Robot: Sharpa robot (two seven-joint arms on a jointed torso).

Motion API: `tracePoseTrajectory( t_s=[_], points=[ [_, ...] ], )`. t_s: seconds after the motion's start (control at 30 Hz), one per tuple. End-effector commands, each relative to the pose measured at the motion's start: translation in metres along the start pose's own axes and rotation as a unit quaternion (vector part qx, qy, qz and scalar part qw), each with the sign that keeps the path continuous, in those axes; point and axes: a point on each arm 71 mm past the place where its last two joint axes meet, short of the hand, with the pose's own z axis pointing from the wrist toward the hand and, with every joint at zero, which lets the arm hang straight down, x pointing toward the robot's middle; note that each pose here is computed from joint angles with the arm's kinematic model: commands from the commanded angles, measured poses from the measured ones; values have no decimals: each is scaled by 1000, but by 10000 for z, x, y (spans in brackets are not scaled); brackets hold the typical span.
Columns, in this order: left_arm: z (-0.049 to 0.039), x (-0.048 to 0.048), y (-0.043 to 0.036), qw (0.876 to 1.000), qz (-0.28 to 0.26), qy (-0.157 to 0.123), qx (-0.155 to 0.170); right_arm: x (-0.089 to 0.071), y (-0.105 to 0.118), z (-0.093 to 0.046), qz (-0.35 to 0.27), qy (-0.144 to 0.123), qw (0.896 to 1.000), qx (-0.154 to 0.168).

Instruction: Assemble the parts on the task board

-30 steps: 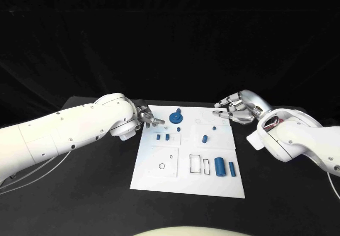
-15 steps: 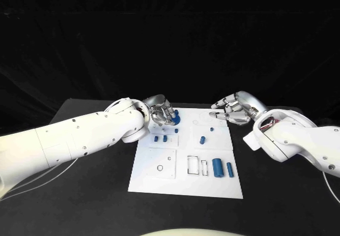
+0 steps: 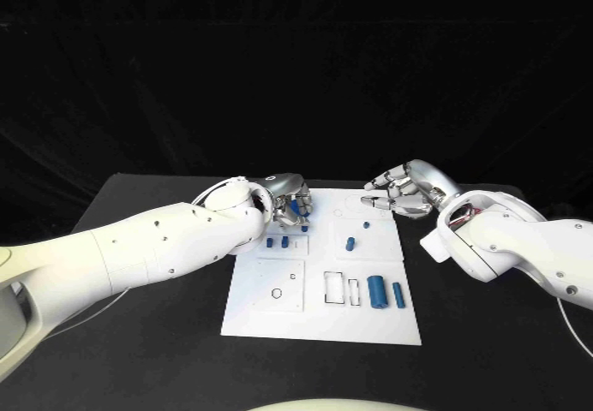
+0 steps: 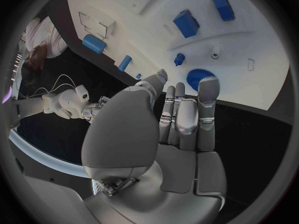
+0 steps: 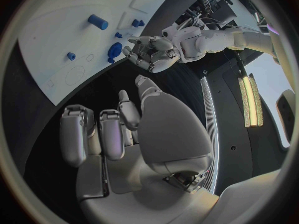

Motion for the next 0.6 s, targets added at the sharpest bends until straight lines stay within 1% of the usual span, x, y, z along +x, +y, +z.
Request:
tracePoseTrajectory(
  t_s=[0.03, 0.3, 0.6],
  points=[
    [25, 46, -1, 999, 42, 27, 1, 17, 13, 0, -6, 6, 1000, -7],
    [68, 79, -11, 998, 49, 41, -6, 18, 22, 0, -5, 3, 1000, -10],
    [112, 136, 13, 997, 48, 53, -14, 20, 25, 1, -5, 2, 1000, -11]
  ],
)
